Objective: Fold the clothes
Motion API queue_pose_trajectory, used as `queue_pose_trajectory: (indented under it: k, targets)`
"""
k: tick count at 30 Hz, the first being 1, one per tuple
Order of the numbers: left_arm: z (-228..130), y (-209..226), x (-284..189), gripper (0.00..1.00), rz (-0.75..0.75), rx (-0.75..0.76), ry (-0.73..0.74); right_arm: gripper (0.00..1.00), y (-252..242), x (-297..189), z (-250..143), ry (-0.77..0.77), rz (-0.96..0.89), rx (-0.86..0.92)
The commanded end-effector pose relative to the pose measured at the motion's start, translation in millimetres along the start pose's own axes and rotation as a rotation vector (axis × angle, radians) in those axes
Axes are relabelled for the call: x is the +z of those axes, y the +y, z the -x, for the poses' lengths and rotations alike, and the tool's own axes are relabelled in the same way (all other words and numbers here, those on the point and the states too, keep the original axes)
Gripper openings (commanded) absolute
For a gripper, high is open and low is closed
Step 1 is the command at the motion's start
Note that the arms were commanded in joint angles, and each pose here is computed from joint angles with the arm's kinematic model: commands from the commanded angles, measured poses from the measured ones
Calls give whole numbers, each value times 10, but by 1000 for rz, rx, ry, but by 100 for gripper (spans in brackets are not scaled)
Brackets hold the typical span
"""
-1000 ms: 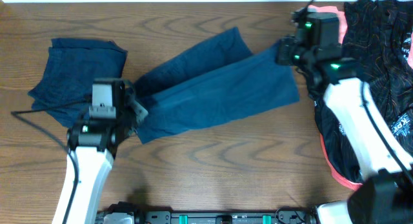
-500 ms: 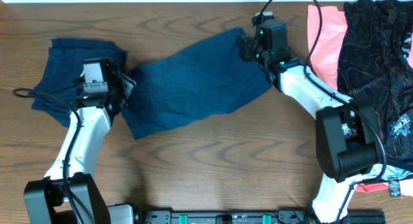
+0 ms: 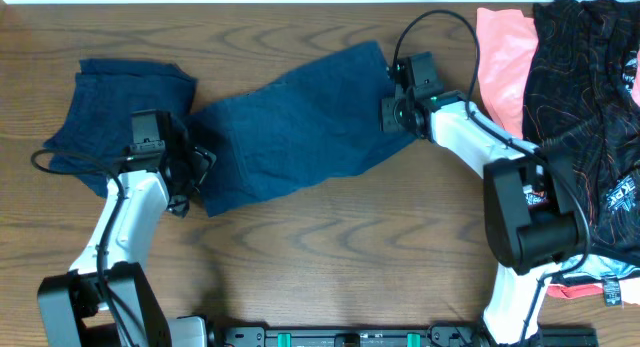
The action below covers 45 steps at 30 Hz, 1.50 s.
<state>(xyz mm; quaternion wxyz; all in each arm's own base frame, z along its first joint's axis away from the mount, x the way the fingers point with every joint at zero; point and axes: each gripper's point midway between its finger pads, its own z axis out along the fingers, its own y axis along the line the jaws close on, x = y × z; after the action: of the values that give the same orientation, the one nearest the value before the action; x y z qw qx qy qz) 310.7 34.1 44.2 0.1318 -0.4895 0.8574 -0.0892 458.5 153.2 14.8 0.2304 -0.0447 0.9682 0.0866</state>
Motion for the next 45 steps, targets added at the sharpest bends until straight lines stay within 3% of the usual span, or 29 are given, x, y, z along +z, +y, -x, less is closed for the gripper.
queue_pose_trajectory:
  k: [1,3,9,19,29,34,38,45]
  targets:
    - [-43,63,126,88,30,18,24,51,-51,178,-227,83,-29,-20]
    - [-69,103,195,91,51,17,42,50,-159,176,-351,134,-65,-11]
    - [-289,13,368,91,-6,59,180,35,-806,-61,-834,324,-360,96]
    - [-365,-602,312,97,-303,187,228,40,-1102,-276,-1074,430,-447,195]
    - [-589,-830,437,98,-320,316,203,44,-1014,-523,-886,370,-424,179]
    - [-615,-758,520,98,-279,316,208,52,-940,-831,-578,249,-390,166]
    - [-575,-772,497,98,-289,335,196,59,-872,-1029,-406,176,-355,149]
    - [-377,-748,325,98,-313,352,143,61,-787,-1077,-394,175,-306,139]
